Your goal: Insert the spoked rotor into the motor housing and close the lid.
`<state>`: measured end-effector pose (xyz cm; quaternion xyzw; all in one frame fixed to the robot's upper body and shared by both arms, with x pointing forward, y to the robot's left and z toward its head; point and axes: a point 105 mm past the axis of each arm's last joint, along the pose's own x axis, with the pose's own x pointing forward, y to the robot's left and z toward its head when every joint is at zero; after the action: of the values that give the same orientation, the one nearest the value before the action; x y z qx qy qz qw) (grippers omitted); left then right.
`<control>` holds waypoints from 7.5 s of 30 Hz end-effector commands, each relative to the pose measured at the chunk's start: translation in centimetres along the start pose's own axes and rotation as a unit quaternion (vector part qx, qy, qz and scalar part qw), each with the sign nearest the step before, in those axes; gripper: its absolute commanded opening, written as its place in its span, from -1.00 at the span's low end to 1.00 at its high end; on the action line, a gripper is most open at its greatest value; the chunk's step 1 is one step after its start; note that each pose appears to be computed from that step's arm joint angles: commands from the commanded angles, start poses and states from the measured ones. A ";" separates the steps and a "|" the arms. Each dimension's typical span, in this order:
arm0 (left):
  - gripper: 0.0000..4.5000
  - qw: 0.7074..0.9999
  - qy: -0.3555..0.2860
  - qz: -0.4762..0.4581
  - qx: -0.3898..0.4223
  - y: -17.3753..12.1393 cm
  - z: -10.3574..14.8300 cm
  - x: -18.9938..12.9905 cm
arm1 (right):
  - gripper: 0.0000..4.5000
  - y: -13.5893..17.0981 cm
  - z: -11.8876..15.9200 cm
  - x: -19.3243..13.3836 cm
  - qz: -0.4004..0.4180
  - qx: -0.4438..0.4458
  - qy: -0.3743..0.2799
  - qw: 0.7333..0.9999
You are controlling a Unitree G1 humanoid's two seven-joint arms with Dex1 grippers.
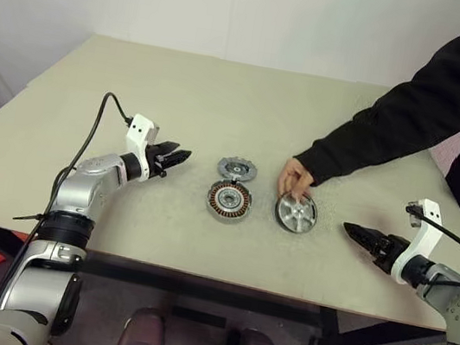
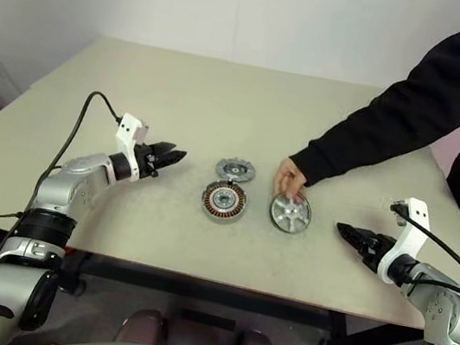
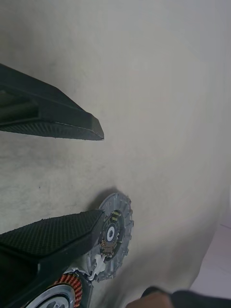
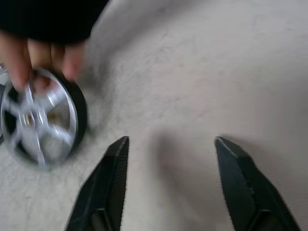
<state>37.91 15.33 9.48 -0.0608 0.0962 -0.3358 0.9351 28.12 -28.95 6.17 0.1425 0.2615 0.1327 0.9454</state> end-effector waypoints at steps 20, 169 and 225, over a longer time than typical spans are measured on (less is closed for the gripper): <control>0.08 1.000 -0.021 -0.002 0.023 -0.2 1.6 0.2 | 0.34 1.2 2.9 2.1 0.004 -0.013 -0.050 0.999; 0.08 0.998 0.018 0.029 0.045 0.3 -0.3 -0.5 | 0.47 19.5 1.8 7.3 0.199 0.124 0.135 0.963; 0.08 0.998 0.011 0.035 0.050 0.7 0.2 -0.2 | -0.90 22.8 4.4 6.7 0.275 -0.406 -0.052 0.870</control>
<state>37.56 15.88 7.72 -0.0168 0.1241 -0.3096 0.9426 31.69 -6.51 12.05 -0.1405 0.1405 0.4663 0.8620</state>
